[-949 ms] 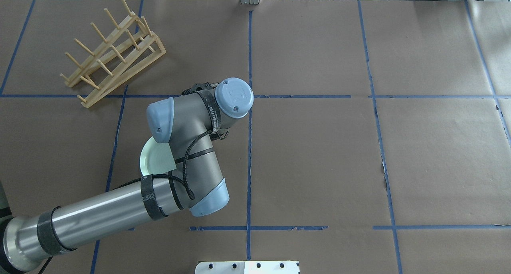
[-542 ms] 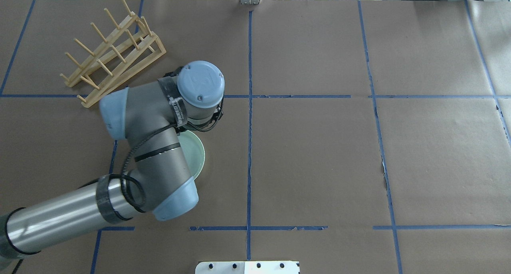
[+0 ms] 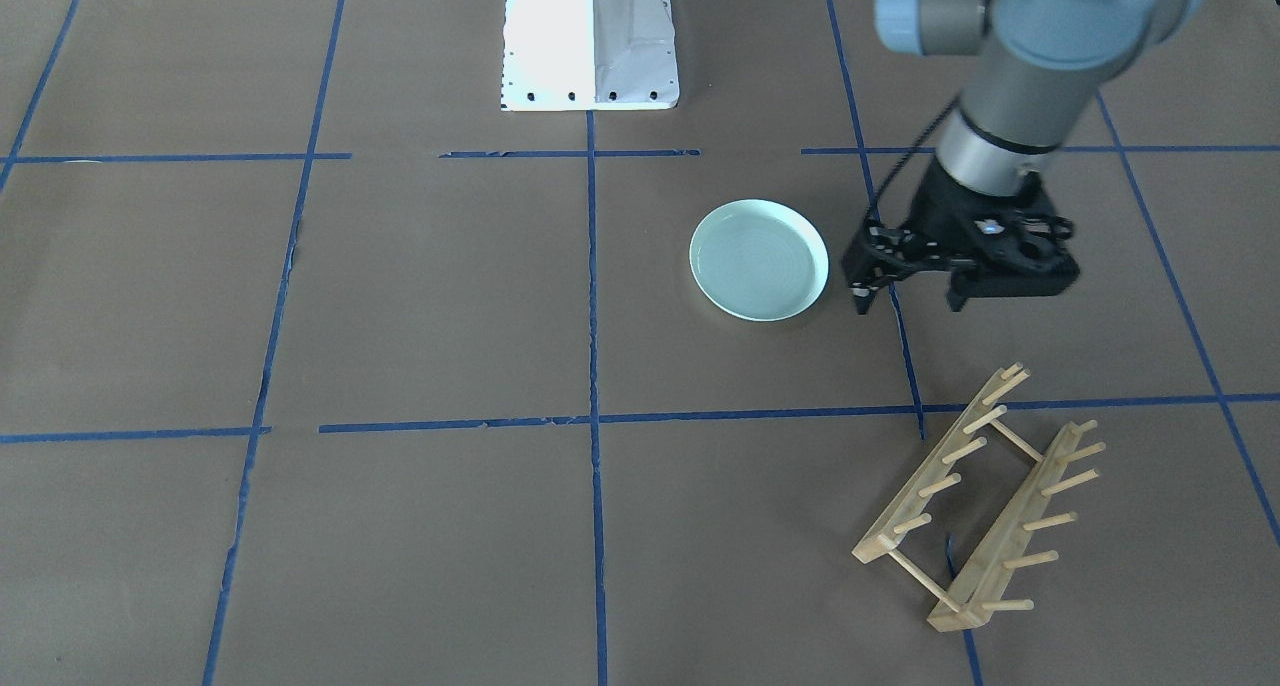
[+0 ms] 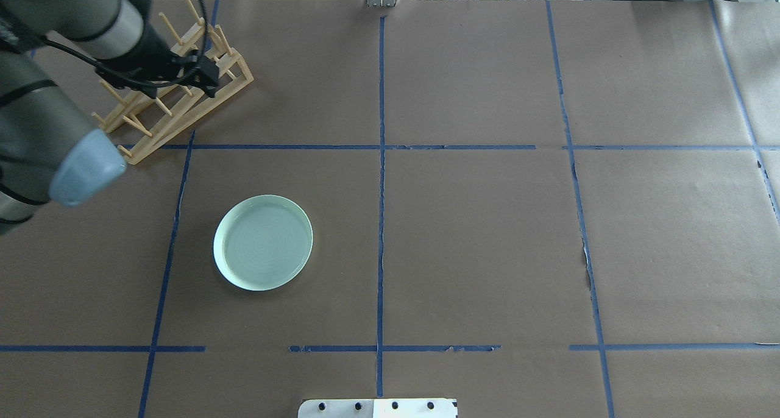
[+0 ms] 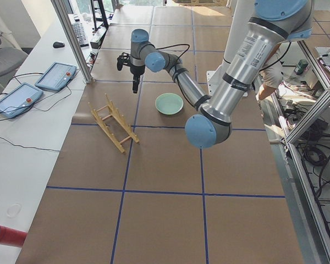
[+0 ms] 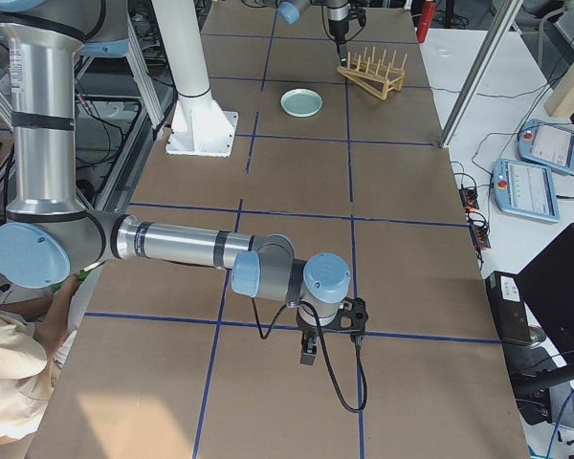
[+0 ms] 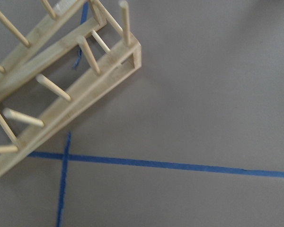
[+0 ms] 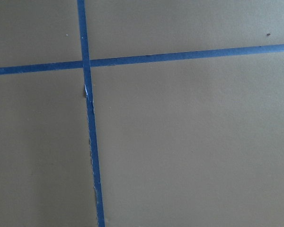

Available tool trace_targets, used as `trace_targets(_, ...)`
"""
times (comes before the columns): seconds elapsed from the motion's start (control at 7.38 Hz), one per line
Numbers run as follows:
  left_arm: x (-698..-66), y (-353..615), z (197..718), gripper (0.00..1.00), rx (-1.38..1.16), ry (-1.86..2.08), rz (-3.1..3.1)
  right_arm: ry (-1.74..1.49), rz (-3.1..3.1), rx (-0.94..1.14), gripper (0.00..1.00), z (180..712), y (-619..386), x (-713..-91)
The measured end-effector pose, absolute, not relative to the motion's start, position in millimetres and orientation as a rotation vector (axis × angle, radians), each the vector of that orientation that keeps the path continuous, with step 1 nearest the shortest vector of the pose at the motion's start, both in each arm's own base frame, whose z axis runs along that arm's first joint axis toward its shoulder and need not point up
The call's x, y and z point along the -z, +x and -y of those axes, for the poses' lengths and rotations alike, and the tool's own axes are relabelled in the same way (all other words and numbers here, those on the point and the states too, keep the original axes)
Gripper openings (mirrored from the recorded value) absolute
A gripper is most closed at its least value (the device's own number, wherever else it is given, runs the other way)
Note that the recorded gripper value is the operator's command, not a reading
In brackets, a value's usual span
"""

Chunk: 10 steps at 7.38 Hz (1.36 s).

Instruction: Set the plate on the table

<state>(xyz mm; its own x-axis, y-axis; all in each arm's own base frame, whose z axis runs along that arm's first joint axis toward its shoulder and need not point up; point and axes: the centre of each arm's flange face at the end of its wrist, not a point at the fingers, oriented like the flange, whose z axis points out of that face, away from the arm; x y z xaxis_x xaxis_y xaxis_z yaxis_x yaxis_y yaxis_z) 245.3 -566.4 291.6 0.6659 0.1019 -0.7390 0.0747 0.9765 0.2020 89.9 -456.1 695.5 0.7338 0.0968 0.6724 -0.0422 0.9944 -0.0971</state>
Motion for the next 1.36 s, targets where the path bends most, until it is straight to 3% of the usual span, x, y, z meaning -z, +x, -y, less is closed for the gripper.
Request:
trace_targets(0.41, -459.5, 50.6, 576.7, 1.00, -0.243, 0.309, -0.765, -0.077, 0.743, -0.076, 1.00, 456.1, 89.9, -695.3)
trace_targets(0.81, -608.4, -60.6, 508.8, 1.00, -0.132, 0.171, -0.793, -0.077, 0.743, -0.076, 1.00, 456.1, 89.9, -695.3)
trace_targets(1.08, -652.8, -81.2, 489.0, 1.00, -0.062, 0.103, -0.805, -0.077, 0.743, -0.076, 1.00, 456.1, 89.9, -695.3)
trace_targets(1.36, -655.7, -87.6, 480.2, 1.00, -0.045, 0.100, -0.800, -0.076, 0.743, -0.076, 1.00, 456.2, 89.9, -695.1)
